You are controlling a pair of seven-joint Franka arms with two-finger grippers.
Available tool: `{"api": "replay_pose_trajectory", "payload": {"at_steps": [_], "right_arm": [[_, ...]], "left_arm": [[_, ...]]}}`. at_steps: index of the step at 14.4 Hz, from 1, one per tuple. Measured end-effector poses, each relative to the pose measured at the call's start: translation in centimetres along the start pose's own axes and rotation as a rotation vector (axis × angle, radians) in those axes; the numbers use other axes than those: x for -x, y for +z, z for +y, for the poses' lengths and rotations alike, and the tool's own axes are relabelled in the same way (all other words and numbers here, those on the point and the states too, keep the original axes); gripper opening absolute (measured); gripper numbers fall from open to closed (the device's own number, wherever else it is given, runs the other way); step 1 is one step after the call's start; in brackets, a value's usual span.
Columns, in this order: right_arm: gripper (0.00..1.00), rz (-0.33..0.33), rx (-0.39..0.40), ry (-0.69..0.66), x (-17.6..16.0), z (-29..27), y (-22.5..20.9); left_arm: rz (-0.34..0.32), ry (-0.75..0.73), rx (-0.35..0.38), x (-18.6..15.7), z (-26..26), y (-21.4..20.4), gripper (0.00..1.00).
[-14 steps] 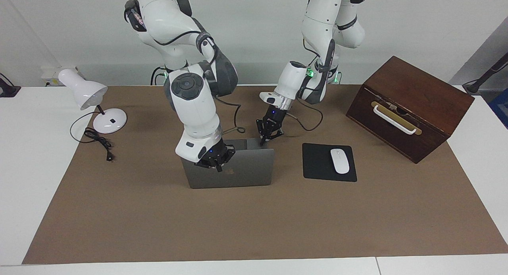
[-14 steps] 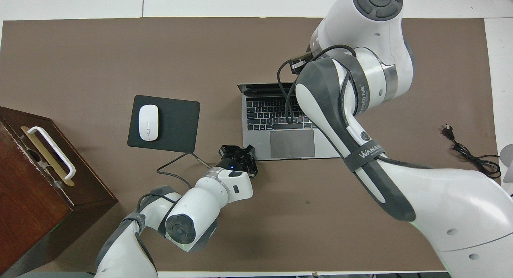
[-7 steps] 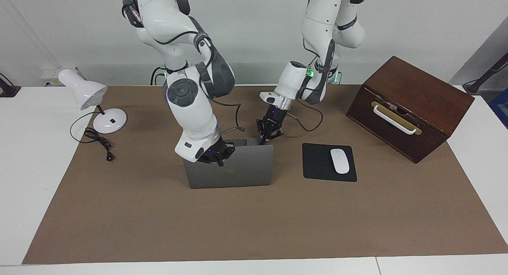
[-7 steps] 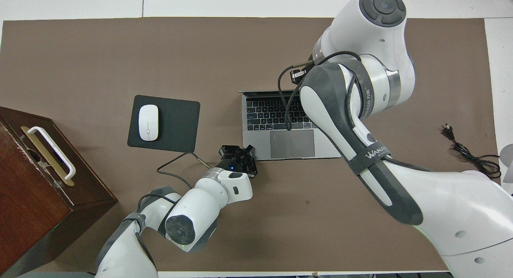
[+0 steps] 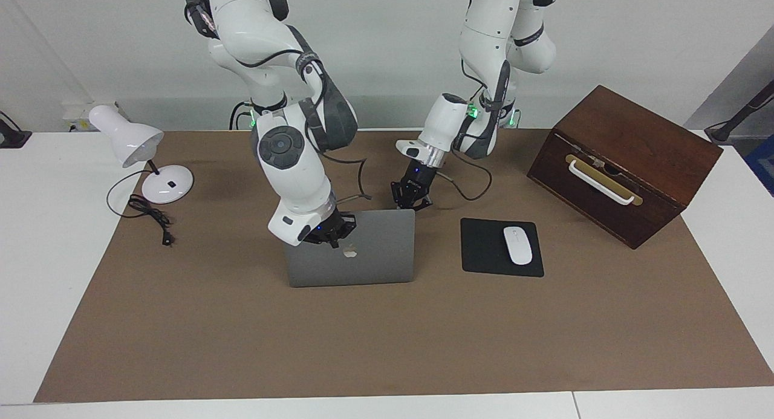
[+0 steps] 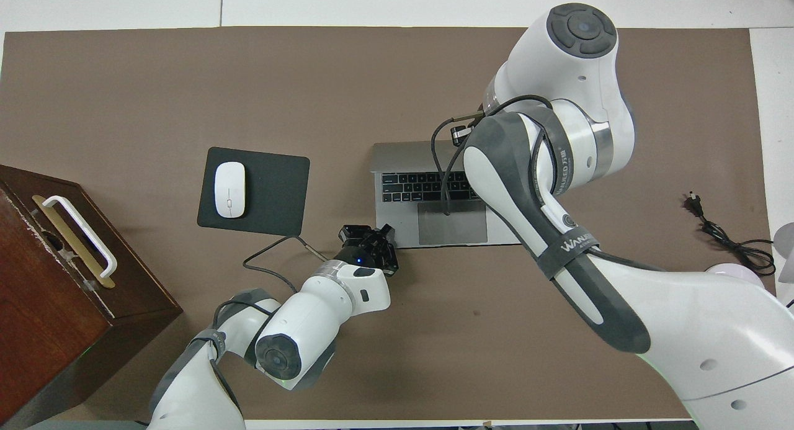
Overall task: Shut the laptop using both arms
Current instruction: 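Press the screen down onto the keyboard with the right gripper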
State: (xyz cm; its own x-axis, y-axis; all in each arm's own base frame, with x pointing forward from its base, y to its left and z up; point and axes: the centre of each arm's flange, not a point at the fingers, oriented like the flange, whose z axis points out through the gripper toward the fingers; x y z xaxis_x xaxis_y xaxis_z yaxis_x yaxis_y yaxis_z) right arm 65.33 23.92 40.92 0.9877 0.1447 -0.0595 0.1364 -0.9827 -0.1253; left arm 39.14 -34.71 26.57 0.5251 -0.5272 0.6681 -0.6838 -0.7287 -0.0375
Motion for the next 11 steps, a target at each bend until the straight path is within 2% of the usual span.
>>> {"api": "replay_pose_trajectory", "payload": {"at_steps": [5, 11], "right_arm": [[0.01, -0.045, 0.009, 0.006, 0.9, 0.3, 2.0], [0.01, -0.060, 0.014, 0.010, 1.5, 0.6, 3.5]], "left_arm": [[0.001, 0.003, 0.000, 0.0, 0.0, 0.0, 0.01], [0.002, 0.004, 0.000, 0.1, 0.0, 0.0, 0.01]]}}
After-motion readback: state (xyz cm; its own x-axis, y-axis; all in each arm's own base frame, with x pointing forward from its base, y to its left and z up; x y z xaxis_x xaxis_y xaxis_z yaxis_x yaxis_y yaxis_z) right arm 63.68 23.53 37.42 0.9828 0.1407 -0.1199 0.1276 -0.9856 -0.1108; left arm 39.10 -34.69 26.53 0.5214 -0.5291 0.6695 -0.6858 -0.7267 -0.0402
